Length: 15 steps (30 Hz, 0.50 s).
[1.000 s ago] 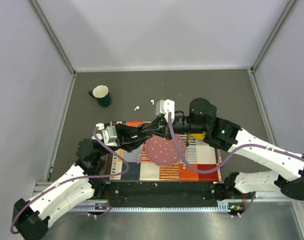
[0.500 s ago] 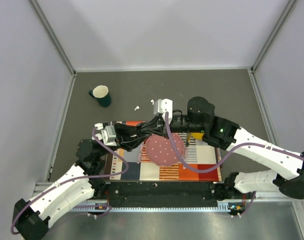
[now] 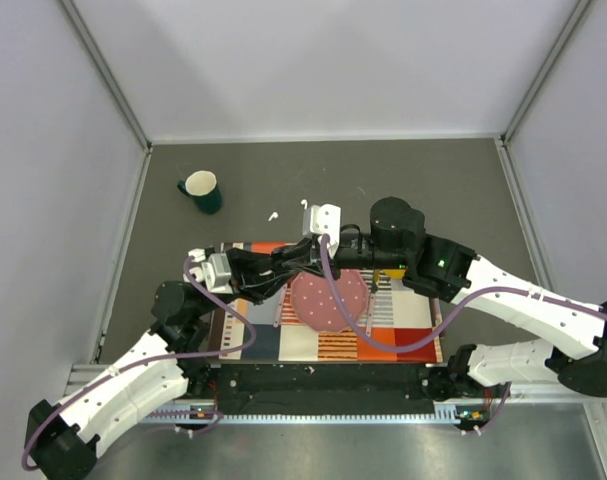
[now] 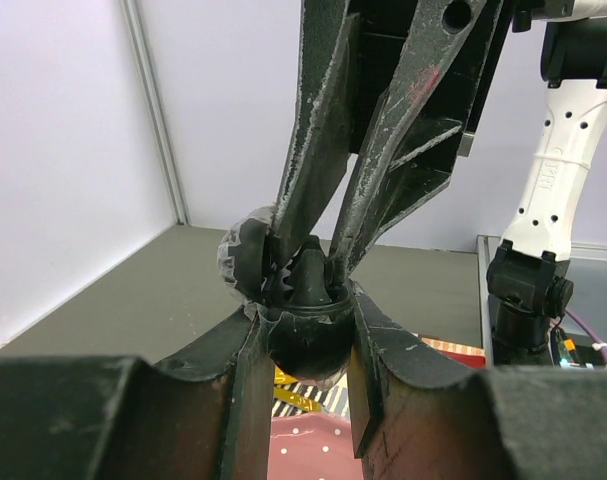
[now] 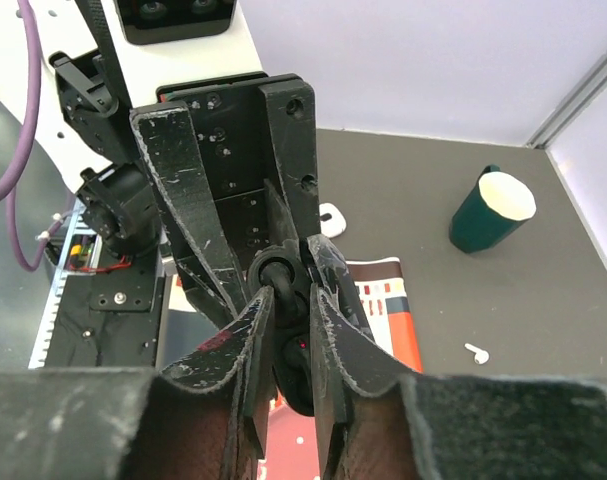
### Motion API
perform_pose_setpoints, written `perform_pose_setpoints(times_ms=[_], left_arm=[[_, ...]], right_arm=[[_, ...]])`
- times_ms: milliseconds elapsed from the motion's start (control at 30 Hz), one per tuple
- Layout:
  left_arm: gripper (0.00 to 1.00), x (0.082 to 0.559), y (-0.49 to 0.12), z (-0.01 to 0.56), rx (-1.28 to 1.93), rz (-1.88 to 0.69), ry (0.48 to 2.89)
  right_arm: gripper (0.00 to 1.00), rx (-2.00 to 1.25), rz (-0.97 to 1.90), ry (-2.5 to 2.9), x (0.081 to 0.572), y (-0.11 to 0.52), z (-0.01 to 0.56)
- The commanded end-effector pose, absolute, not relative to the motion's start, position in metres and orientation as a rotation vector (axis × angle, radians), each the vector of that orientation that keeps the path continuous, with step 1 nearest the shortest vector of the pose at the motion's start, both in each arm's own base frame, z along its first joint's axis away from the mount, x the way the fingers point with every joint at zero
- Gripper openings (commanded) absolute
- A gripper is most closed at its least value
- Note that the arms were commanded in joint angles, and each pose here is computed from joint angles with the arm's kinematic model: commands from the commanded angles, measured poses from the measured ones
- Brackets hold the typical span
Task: Insert the wireless bluetooth earbuds into the charging case
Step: Adjust the earbud with the charging case.
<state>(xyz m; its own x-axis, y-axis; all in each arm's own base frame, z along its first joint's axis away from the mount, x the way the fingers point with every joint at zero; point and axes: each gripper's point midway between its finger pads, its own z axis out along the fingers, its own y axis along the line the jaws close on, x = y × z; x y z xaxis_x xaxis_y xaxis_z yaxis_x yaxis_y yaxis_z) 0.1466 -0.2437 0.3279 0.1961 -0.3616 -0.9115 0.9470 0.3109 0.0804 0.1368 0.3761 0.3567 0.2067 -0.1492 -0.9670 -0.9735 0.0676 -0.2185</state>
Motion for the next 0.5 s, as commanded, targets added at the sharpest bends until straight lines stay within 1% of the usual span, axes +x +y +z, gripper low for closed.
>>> perform_pose_setpoints(times_ms=[0, 233, 467], left_arm=[[0.0, 0.135, -0.232, 0.368, 0.741, -1.023, 0.781], [0.0, 0.137, -0.234, 0.363, 0.749, -1.024, 0.798], [0.0, 0.139, -0.233, 0.361, 0.744, -1.013, 0.809]], right_arm=[[0.22, -1.325, 0.899, 1.231, 0.14, 0.373, 0.357], [0.28, -1.258, 0.923, 1.158, 0.138, 0.37, 0.384], [0.29, -1.209, 0.961, 1.083, 0.13, 0.363, 0.41]])
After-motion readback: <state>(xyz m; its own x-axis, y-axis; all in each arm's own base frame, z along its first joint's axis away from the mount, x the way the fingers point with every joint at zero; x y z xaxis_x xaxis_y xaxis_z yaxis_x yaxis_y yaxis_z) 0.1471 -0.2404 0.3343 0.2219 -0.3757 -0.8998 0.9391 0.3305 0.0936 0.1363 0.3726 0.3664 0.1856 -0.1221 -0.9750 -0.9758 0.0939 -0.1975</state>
